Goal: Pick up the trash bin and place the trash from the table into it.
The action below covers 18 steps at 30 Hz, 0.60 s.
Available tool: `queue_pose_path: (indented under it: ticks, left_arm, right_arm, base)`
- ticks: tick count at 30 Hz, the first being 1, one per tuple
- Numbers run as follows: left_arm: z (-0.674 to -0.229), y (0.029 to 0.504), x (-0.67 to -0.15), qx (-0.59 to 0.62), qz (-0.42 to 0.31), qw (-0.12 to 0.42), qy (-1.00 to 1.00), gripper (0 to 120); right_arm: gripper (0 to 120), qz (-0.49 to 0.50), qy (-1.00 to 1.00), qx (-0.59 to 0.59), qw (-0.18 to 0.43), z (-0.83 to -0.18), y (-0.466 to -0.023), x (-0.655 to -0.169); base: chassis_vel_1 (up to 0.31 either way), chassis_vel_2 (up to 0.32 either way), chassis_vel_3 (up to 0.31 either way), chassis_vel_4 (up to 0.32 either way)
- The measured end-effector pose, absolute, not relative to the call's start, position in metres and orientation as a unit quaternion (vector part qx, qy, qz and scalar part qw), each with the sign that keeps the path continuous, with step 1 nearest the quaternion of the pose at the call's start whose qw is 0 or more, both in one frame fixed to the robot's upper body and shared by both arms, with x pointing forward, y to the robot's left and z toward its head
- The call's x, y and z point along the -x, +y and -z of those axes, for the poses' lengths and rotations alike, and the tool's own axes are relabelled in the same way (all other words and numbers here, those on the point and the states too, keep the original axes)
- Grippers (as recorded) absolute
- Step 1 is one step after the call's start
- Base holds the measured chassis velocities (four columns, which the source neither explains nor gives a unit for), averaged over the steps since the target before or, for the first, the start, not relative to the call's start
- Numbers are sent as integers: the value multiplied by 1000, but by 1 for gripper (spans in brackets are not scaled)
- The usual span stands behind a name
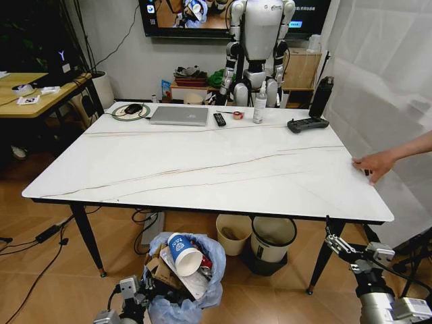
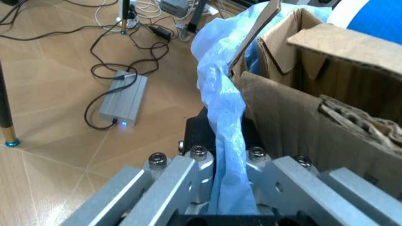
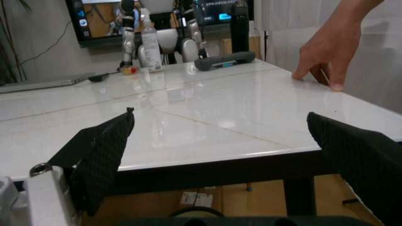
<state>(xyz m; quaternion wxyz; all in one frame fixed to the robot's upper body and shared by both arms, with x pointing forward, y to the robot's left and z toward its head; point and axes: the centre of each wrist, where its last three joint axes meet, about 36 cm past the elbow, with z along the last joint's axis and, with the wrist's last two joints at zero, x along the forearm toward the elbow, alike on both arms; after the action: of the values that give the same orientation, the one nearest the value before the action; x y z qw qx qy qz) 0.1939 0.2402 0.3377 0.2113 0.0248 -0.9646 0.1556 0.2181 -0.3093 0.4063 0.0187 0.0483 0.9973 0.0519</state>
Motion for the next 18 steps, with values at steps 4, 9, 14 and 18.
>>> queue_pose_path:
  ticks: [4,9,14,18]
  left_arm:
    - [-336,241,-193,-26,-155,213,-964,0]
    - [-334,239,-194,-25,-156,210,-965,0]
    - [-333,239,-194,-24,-155,209,-965,0]
    - [-332,240,-194,-23,-149,209,-966,0]
  right_arm:
    - [100,-52,997,-48,19,-406,-309,-218]
    - [100,-52,997,-48,19,-406,-309,-218]
    - [100,-52,997,-48,19,-406,-309,-218]
    - [100,-52,997,-48,19,-406,-309,-218]
  base:
    - [0,0,0,0]
    - [0,0,0,0]
    - [0,0,0,0]
    - [0,0,0,0]
